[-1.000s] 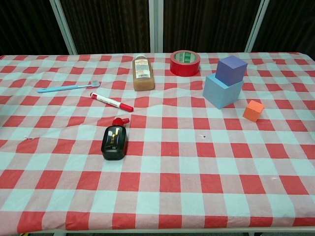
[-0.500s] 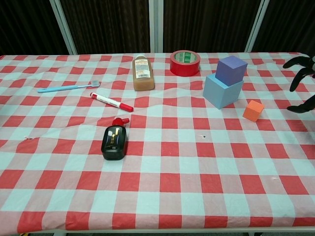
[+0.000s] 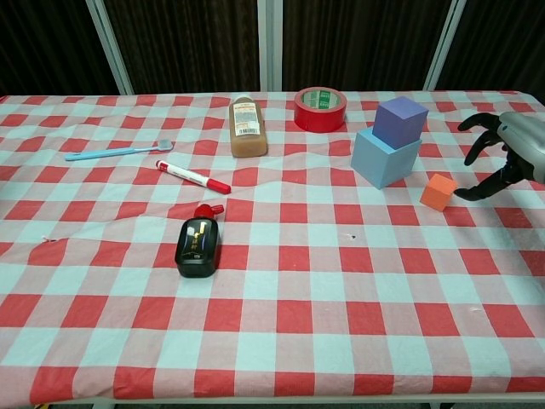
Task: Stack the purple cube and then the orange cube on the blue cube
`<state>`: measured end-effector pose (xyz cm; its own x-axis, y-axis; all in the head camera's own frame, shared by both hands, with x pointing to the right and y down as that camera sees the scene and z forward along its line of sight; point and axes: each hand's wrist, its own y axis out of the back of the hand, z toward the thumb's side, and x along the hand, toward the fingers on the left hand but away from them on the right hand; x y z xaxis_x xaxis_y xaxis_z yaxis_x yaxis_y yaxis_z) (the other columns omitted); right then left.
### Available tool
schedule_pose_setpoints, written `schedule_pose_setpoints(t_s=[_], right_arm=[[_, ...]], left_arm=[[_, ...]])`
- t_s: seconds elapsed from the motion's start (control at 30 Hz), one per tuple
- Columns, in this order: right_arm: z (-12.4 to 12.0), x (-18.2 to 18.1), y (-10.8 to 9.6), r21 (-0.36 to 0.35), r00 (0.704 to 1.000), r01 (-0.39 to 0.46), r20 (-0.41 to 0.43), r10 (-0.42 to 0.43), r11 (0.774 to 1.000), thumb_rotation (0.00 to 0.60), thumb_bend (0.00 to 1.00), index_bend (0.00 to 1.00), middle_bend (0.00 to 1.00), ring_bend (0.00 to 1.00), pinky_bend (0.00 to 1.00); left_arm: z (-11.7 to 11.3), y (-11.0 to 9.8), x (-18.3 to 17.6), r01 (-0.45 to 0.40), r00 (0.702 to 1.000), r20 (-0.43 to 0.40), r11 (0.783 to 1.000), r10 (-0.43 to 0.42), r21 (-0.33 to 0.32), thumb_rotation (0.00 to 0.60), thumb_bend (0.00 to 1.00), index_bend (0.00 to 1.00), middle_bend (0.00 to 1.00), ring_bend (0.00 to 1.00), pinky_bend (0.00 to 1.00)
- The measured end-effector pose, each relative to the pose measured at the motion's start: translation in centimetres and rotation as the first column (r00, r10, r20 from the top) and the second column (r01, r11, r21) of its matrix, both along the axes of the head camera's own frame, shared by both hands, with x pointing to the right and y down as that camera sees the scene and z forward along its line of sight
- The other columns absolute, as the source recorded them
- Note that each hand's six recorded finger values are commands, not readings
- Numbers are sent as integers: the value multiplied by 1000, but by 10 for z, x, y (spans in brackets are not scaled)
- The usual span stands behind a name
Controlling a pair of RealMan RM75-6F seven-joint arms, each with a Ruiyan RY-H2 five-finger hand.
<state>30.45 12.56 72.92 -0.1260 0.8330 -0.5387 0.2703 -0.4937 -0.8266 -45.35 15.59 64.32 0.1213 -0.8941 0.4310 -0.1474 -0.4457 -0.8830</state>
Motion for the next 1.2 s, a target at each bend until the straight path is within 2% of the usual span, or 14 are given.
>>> schedule_pose_setpoints(t_s=[0.23, 0.6, 0.83, 1.2], right_arm=[[15, -11, 5, -18, 1000, -21, 22, 21, 1000, 600, 93, 168, 397, 165, 174], [26, -14, 4, -8, 999, -45, 18, 46, 999, 600, 106, 167, 415, 165, 166], [32, -18, 3, -19, 999, -47, 23, 48, 999, 600, 130, 168, 474, 216, 165], [25, -18, 3, 4, 998, -42, 39, 41, 999, 600, 168, 167, 519, 246, 164]], left_arm=[[-2, -1, -6, 5, 1000, -3, 1000, -5, 3, 600, 86, 193, 194, 134, 321], [0, -2, -9, 1, 1000, -3, 1000, -1, -4, 600, 86, 193, 194, 134, 322], [1, -3, -9, -4, 1000, -8, 1000, 4, -7, 600, 86, 193, 194, 134, 321], [2, -2, -6, -7, 1000, -13, 1000, 6, -13, 600, 86, 193, 195, 134, 322]])
